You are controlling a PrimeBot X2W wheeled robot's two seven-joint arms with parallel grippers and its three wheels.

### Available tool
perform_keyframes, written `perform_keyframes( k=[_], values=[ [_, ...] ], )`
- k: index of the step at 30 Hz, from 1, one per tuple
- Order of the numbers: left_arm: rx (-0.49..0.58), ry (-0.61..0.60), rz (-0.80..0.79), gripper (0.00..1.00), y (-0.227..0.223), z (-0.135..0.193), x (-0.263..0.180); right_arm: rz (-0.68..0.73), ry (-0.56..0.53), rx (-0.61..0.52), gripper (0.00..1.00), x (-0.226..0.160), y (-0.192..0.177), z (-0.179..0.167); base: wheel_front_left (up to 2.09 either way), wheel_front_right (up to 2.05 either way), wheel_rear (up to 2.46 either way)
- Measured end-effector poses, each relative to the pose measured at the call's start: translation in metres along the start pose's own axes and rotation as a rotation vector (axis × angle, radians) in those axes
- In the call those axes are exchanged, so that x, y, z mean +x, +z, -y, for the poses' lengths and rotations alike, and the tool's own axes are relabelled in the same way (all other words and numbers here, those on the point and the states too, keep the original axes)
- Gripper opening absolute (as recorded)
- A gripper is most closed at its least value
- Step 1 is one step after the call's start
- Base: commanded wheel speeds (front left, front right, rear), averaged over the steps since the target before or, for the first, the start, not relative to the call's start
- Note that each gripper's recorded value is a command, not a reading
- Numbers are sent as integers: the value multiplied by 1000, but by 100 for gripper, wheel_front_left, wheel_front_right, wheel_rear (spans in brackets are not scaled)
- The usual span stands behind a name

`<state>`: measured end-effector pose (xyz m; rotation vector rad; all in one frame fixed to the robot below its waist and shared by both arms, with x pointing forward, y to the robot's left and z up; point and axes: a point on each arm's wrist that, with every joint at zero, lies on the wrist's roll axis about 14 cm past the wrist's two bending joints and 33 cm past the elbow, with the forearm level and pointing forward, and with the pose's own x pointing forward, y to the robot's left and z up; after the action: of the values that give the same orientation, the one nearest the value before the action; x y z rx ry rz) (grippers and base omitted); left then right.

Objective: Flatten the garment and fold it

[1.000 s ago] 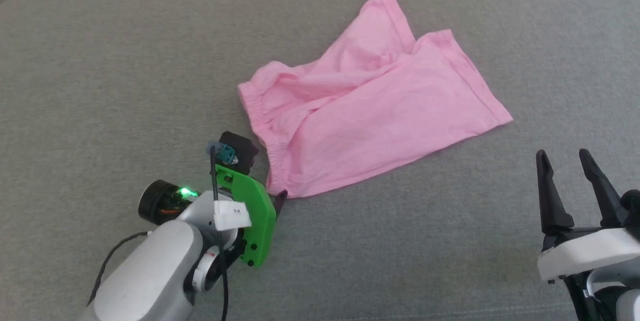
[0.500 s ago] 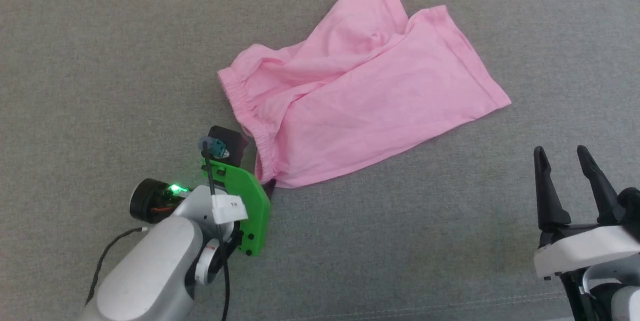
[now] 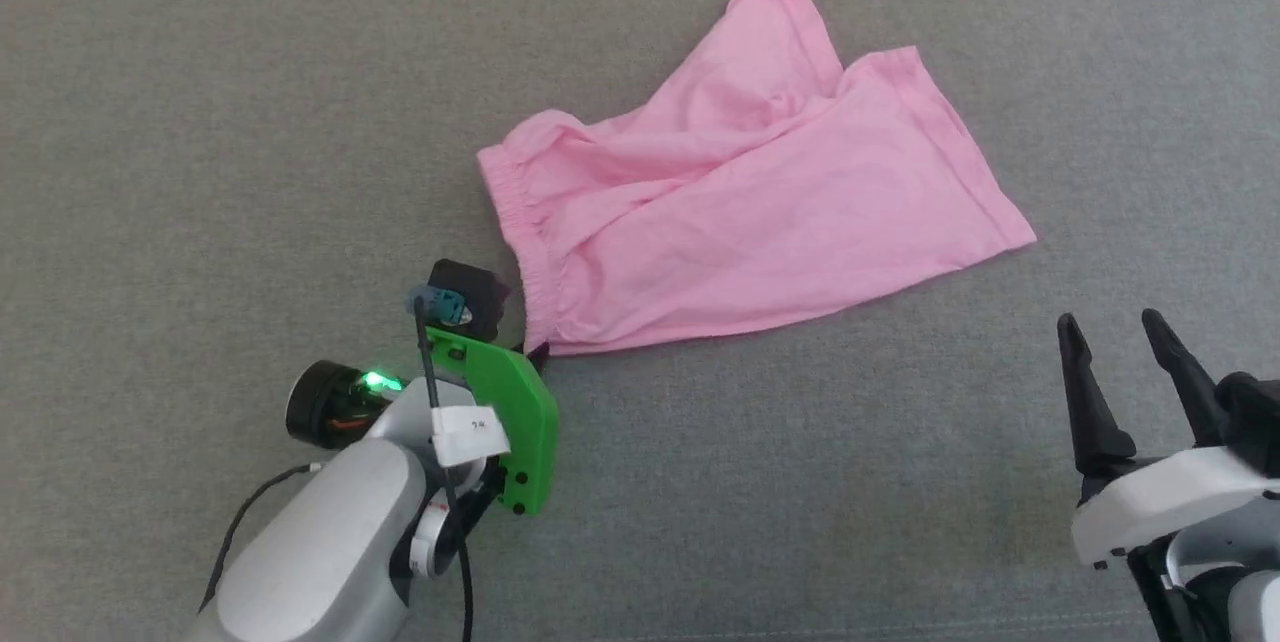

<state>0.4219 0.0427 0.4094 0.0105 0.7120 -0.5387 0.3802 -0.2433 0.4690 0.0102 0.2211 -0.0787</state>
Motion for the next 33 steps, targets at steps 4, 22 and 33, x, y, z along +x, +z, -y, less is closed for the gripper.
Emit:
perform_keyframes(
  k=[4,22,33],
  values=[
    [-8,22,71,0,14,-4,-14,-86,41,-36,100,11,-4,-1,0,0,0],
    [7,58,141,0,18,-15,-41,-630,124,-124,100,84,-67,-21,0,0,0],
    [1,82,113,0,6,-23,-41,-715,210,-213,0,84,-87,-40,0,0,0]
  ],
)
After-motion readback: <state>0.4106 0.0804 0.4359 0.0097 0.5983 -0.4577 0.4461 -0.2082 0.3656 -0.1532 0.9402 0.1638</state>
